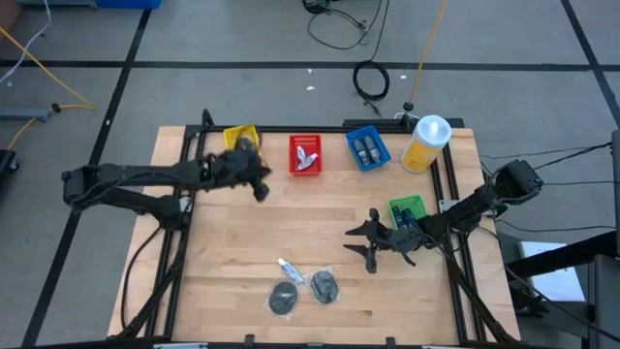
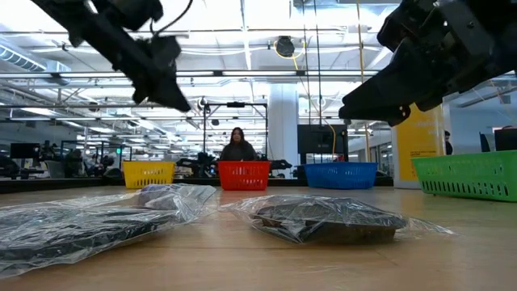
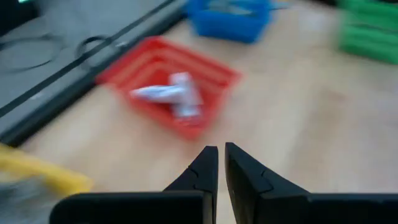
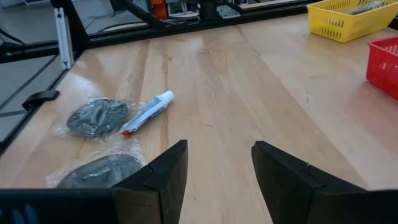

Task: Pick & Place Travel size toiletries
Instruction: Put the black hairbrush into the yellow bin

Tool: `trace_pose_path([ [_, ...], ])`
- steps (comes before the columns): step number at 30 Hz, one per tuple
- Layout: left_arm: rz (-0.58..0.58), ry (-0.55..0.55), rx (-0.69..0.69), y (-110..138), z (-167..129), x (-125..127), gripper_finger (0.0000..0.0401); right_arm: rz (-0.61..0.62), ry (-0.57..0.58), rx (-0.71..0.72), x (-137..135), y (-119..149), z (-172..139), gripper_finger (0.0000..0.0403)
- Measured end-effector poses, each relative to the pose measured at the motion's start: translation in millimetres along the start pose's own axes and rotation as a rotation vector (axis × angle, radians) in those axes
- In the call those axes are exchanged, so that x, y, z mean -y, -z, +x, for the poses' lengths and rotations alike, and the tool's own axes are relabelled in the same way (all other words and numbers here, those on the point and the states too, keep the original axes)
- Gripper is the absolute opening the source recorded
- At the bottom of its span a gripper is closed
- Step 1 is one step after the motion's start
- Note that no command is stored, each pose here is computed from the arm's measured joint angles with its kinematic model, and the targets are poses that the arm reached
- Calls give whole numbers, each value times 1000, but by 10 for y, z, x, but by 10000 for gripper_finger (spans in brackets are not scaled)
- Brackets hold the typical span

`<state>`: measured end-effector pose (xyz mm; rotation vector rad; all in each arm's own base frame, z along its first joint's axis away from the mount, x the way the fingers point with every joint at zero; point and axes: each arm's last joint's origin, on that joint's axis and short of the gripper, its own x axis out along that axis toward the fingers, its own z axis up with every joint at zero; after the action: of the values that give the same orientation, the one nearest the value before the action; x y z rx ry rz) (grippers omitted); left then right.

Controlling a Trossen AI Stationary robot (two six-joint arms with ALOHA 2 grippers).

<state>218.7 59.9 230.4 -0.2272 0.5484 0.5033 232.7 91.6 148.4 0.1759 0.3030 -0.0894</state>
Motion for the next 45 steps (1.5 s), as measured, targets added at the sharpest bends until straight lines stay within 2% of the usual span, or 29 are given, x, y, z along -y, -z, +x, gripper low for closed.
trace_pose_path([
  [8,126,302,107,110,-118,780,31,-17,-78,27,-114,2,-34,171],
  [12,192,390,131,233,-123,1077,31,-23,-132,37,-203,67,-19,171],
  [19,211,497,141,455,-35,1436,31,-74,-335,24,-306,202,52,178],
  [26,177,550,156,634,112,1644,31,-86,-346,-35,-327,356,165,236],
  [33,139,624,229,709,211,1780,31,-53,-325,-44,-345,361,273,291],
  [41,117,702,322,690,242,1840,31,-9,-278,-80,-329,374,508,296],
  [45,120,697,323,691,244,1839,31,-10,-329,-119,-341,387,619,289],
])
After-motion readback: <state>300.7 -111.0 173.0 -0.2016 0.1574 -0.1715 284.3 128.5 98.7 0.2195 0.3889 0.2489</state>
